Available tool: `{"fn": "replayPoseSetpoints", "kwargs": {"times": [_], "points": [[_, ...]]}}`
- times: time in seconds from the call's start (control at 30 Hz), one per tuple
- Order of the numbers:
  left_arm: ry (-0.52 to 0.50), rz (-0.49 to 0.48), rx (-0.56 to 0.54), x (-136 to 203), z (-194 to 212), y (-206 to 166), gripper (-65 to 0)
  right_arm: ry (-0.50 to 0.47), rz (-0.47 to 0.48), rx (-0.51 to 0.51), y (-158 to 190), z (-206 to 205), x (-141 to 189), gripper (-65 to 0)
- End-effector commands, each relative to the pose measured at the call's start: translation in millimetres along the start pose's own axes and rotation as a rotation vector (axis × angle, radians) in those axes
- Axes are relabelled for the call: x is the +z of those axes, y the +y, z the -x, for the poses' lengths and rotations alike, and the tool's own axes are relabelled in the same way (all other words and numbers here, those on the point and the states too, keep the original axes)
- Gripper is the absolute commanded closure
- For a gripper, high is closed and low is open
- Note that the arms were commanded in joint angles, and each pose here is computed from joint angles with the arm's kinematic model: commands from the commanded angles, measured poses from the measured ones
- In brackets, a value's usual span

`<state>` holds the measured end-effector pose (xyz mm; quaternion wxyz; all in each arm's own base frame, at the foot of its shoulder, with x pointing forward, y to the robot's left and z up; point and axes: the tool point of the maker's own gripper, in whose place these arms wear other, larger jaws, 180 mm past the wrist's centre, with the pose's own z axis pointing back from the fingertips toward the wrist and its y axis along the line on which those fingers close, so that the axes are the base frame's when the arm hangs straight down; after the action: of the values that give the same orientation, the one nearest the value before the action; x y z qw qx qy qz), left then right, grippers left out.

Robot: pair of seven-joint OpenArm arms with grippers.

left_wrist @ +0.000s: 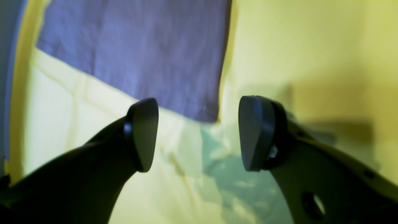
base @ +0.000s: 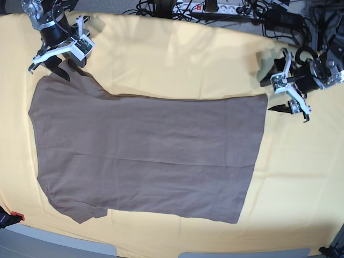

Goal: Fold the T-shirt properly
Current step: 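Move both grippers down to the shirt's shoulder corners and grasp them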

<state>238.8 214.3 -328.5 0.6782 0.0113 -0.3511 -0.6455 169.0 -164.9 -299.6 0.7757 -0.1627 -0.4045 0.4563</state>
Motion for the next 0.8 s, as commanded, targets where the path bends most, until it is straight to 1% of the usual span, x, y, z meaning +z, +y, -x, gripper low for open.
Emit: {"fn": "replayPoseSetpoints", "kwargs": {"times": [0.0,0.1,0.2,0.3,0.5,0.53,0.57,0.67,0.7,0.77], "points": [[-0.011,-0.025,-0.031,2,-2,14,-40.5,-0.032,0.009,0.007,-4,-7,3,-34.3],[0.021,-0.042,-0.091,-10,6,24,-40.5,-0.038,-0.004,-0.009,-2,-8,3,-34.3],[0.026,-0.020,-0.133,-23,5,28,-40.5,-0.043,-0.003,-0.030,-2,-9,3,-34.3],[0.034,0.006,-0.177,-35,5,28,-40.5,0.003,-0.026,-0.031,6,7,-4,-34.3],[0.025,0.040,-0.207,-54,0,31,-39.9,0.076,-0.062,-0.017,16,35,-17,-34.3],[0.023,0.041,-0.207,-57,-1,32,-38.7,0.089,-0.068,-0.014,17,40,-20,-34.3],[0.019,0.038,-0.205,-58,-2,33,-36.0,0.100,-0.071,-0.012,17,45,-24,-34.3],[0.009,0.027,-0.205,-61,-8,37,-24.8,0.127,-0.060,-0.008,12,55,-34,-34.5],[0.010,0.028,-0.206,-61,-8,38,-23.0,0.133,-0.059,-0.003,10,57,-36,-34.7],[0.009,0.032,-0.204,-61,-7,37,-22.8,0.148,-0.070,0.012,11,64,-38,-34.8]]}}
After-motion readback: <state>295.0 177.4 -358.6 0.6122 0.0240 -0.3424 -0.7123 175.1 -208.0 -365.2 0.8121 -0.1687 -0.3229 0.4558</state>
